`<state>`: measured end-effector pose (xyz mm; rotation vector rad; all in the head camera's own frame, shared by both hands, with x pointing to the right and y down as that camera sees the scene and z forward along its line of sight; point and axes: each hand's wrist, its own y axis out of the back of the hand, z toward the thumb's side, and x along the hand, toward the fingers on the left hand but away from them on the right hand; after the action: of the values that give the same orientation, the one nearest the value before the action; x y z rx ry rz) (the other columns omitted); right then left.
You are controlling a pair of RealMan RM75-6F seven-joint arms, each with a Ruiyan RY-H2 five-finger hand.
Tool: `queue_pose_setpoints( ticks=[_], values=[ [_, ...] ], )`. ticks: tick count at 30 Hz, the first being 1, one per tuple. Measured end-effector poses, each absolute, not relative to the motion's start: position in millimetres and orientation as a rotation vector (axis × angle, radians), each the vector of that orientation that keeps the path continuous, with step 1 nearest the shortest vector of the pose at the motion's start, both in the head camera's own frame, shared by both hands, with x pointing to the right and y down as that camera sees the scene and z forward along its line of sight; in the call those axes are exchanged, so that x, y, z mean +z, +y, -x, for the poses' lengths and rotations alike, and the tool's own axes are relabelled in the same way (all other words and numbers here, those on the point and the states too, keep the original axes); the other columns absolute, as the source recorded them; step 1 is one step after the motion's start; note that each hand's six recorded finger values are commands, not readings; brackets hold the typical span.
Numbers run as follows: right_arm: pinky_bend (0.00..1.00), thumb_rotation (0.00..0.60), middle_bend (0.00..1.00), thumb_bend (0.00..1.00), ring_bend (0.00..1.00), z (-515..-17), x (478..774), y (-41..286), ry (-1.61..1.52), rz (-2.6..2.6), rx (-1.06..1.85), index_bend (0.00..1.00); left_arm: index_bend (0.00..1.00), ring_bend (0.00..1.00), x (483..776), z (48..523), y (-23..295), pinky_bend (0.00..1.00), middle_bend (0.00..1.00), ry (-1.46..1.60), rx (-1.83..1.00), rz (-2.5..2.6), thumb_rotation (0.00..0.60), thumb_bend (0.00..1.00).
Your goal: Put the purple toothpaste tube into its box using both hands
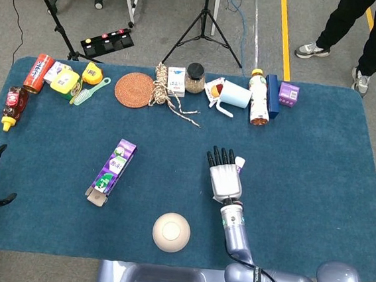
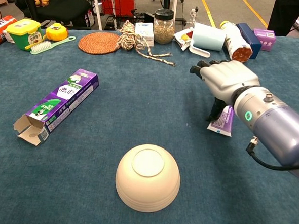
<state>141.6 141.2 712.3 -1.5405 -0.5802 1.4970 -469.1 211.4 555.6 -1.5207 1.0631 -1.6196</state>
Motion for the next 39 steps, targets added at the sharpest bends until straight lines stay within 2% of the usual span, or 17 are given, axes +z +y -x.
queue_pose_setpoints(
  ticks=[11,20,30,39],
  values=[
    [0.05,0.600,0.00,0.00,0.01,-172,708,135,-0.478,1.398,1.590,0.02,0.00,0.00,554,468,212,0.09,0.00,1.062,-1.614,1.523,0.600,0.02],
    [0.05,0.600,0.00,0.00,0.01,-145,684,135,-0.550,1.480,1.474,0.02,0.00,0.00,554,469,212,0.09,0.00,1.062,-1.613,1.526,0.600,0.02],
    [0.05,0.600,0.00,0.00,0.01,-150,701,146,-0.512,1.468,1.515,0.02,0.00,0.00,552,471,212,0.09,0.00,1.067,-1.608,1.531,0.600,0.02],
    [0.05,0.600,0.00,0.00,0.01,-176,705,139,-0.514,1.425,1.550,0.02,0.00,0.00,555,470,212,0.09,0.00,1.055,-1.614,1.532,0.600,0.02]
  ],
)
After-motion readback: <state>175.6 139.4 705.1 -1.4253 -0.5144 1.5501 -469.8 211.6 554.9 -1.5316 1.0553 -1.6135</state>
